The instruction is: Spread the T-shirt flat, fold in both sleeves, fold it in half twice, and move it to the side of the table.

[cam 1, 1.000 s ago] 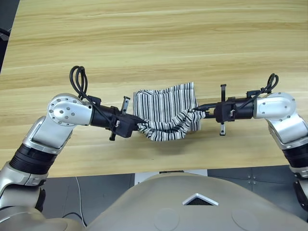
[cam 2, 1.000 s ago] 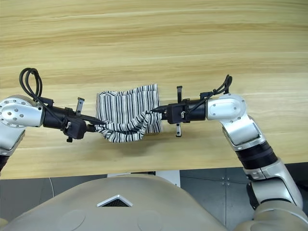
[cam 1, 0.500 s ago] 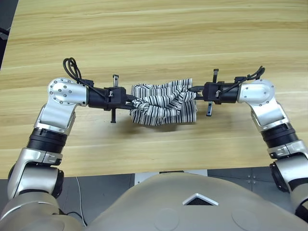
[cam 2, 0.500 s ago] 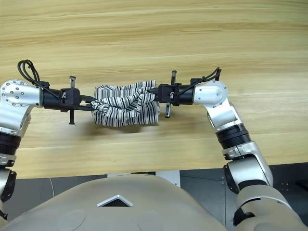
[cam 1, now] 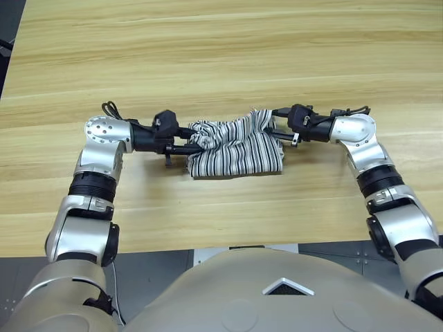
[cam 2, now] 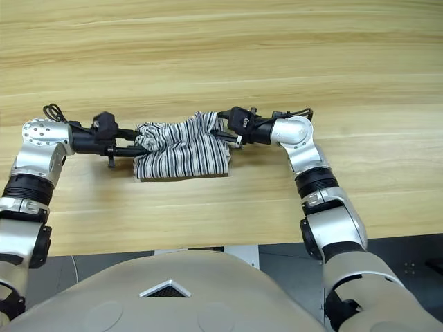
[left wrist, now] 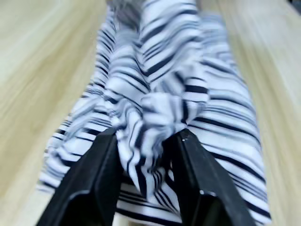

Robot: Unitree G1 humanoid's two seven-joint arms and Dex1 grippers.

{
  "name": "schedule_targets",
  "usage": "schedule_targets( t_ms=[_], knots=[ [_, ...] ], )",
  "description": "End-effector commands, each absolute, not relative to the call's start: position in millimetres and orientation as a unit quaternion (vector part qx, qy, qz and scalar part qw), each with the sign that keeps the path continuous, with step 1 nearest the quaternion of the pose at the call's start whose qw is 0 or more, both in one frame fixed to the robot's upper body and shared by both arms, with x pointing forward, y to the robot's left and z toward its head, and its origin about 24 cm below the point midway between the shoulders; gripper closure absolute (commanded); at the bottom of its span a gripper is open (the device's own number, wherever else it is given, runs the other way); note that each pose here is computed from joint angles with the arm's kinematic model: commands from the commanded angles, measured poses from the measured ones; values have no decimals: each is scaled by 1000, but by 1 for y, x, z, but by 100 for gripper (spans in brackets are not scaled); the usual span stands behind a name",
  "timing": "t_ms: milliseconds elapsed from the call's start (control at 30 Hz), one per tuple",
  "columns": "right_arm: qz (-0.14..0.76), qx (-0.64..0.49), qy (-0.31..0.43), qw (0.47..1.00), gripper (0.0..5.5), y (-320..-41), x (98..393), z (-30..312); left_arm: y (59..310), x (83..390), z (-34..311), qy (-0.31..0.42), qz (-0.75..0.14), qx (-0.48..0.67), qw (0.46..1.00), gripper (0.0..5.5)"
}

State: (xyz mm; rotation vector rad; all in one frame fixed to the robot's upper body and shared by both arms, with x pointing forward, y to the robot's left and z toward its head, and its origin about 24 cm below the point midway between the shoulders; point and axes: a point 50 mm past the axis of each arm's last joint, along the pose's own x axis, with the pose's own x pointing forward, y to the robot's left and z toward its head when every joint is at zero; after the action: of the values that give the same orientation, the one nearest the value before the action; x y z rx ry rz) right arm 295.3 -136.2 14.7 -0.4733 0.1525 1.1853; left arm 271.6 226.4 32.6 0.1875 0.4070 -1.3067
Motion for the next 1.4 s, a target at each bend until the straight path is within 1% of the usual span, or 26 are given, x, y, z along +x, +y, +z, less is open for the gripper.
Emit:
schedule_targets(
  t_ms=[33, 200, 300, 367, 400, 467, 533, 600, 700, 800, 867, 1000, 1067, 1133, 1200, 1300, 1333, 1400],
  knots=[
    [534, -189, 74, 821, 269, -132, 302, 11, 232, 282, 52, 155, -603, 31, 782, 319],
    [510, -175, 85, 838, 179, -130, 304, 2, 242, 288, 58, 142, -582, -17, 800, 240],
    [488, -176, 87, 850, 133, -135, 306, 0, 248, 289, 48, 163, -549, 0, 820, 201],
    [471, -180, 80, 860, 98, -143, 308, 3, 258, 288, 35, 192, -502, 29, 843, 171],
    [466, -179, 69, 864, 83, -145, 308, 6, 266, 286, 29, 197, -477, 37, 856, 168],
    [464, -168, 28, 869, 40, -145, 306, 16, 277, 283, 31, 169, -449, 17, 877, 168],
    [468, -152, -15, 870, 2, -142, 303, 29, 287, 281, 41, 117, -441, -19, 890, 168],
    [471, -135, -51, 870, 2, -139, 298, 43, 295, 279, 52, 69, -435, -46, 896, 168],
    [483, -140, -82, 860, 2, -131, 291, 55, 300, 273, 61, 26, -436, -48, 898, 168],
    [503, -142, -82, 849, 2, -120, 284, 55, 299, 271, 69, -13, -427, -50, 903, 168],
    [522, -140, -73, 838, 2, -108, 279, 49, 297, 276, 68, -15, -406, -55, 912, 168],
    [562, -124, -32, 817, 2, -75, 273, 27, 293, 280, 66, -10, -392, -52, 918, 168],
    [573, -120, 8, 811, 2, -60, 277, 11, 290, 281, 64, -10, -392, -53, 918, 168],
    [575, -114, 49, 809, 2, -49, 283, 0, 286, 281, 60, -6, -396, -50, 917, 168],
    [572, -105, 77, 810, 2, -43, 287, -6, 282, 281, 57, -4, -400, -49, 915, 168],
    [562, -87, 162, 807, 2, -42, 290, -21, 276, 280, 53, -6, -404, -53, 913, 168],
    [555, -92, 192, 804, 2, -47, 290, -27, 274, 279, 51, -7, -405, -55, 913, 168],
    [534, -119, 258, 796, 2, -66, 288, -41, 270, 278, 46, -4, -405, -57, 912, 168]
  ],
)
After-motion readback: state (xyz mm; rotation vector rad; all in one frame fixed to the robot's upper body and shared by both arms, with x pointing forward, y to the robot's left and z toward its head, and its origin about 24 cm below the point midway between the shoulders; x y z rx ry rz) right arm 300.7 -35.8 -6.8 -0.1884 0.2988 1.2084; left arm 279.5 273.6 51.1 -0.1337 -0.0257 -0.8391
